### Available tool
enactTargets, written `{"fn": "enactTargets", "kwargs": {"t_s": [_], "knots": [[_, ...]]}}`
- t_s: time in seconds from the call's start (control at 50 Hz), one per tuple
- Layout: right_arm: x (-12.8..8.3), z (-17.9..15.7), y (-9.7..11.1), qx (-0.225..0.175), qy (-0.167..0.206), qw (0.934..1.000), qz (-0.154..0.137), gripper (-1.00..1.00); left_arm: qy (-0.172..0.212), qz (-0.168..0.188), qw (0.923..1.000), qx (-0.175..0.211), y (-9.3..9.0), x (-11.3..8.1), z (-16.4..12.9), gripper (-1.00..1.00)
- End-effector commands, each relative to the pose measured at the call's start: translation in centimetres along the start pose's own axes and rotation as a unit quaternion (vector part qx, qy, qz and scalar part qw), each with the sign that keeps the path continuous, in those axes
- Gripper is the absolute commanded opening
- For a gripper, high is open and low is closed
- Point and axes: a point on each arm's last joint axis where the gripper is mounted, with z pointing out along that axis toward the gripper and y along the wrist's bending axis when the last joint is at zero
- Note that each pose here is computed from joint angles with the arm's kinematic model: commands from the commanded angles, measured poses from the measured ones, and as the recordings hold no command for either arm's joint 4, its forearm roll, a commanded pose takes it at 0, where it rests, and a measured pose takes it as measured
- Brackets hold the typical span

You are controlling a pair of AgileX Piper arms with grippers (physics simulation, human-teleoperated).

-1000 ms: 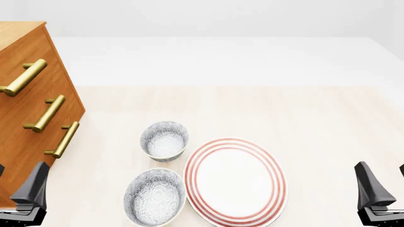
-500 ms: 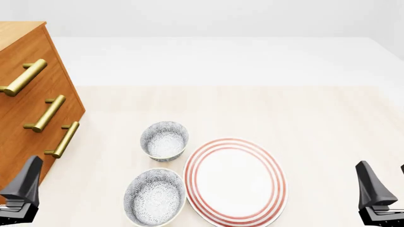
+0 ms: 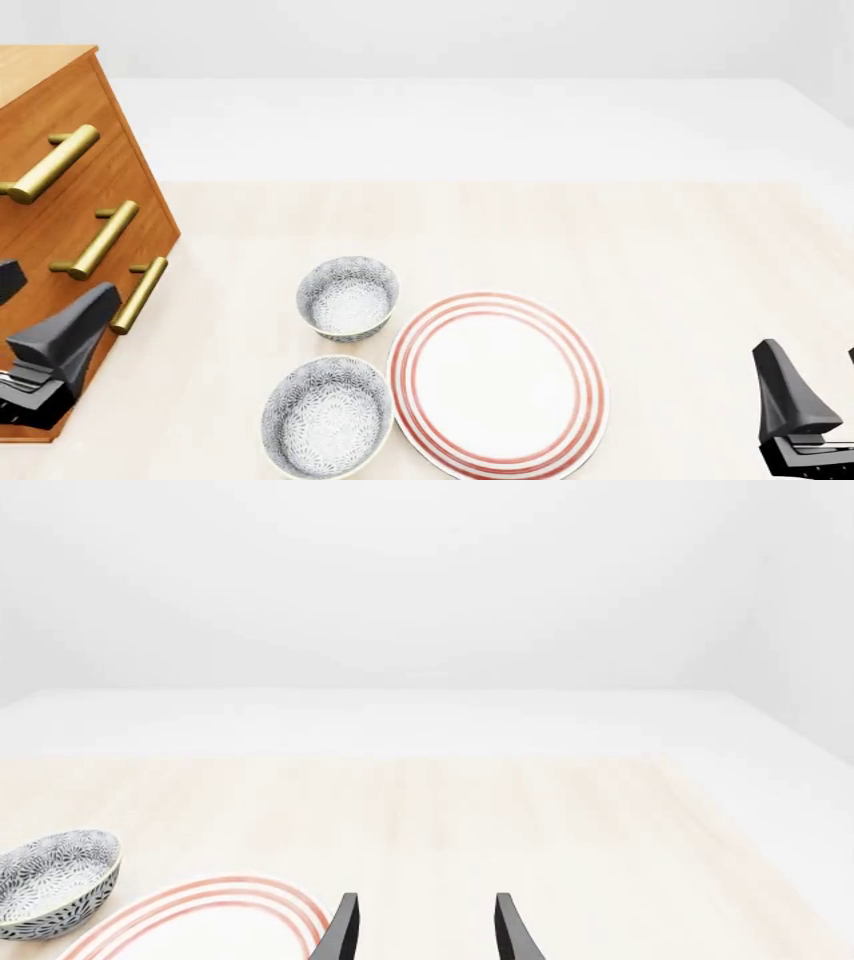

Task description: Stack the bowl in the middle on the bowl at the back.

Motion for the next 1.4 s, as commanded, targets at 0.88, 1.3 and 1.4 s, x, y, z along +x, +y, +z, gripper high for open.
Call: {"fn": "enactTargets", "kwargs": {"t_s": [0.88, 1.3, 1.4], "knots": [[-0.1, 0.0, 0.0, -0.001, -0.002, 1.0000, 0.000, 1.00, 0.313, -0.092, 0.9426, 0.071, -3.4, 2.1, 9.6, 1.00], [-0.1, 0.0, 0.0, -0.001, -0.002, 1.0000, 0.000, 1.00, 0.352, -0.052, 0.9306, 0.086, -4.5, 5.6, 12.1, 1.00], [-0.1, 0.0, 0.0, -0.001, -0.002, 1.0000, 0.000, 1.00, 0.358, -0.043, 0.9281, 0.094, -4.9, 6.1, 12.3, 1.00]]}}
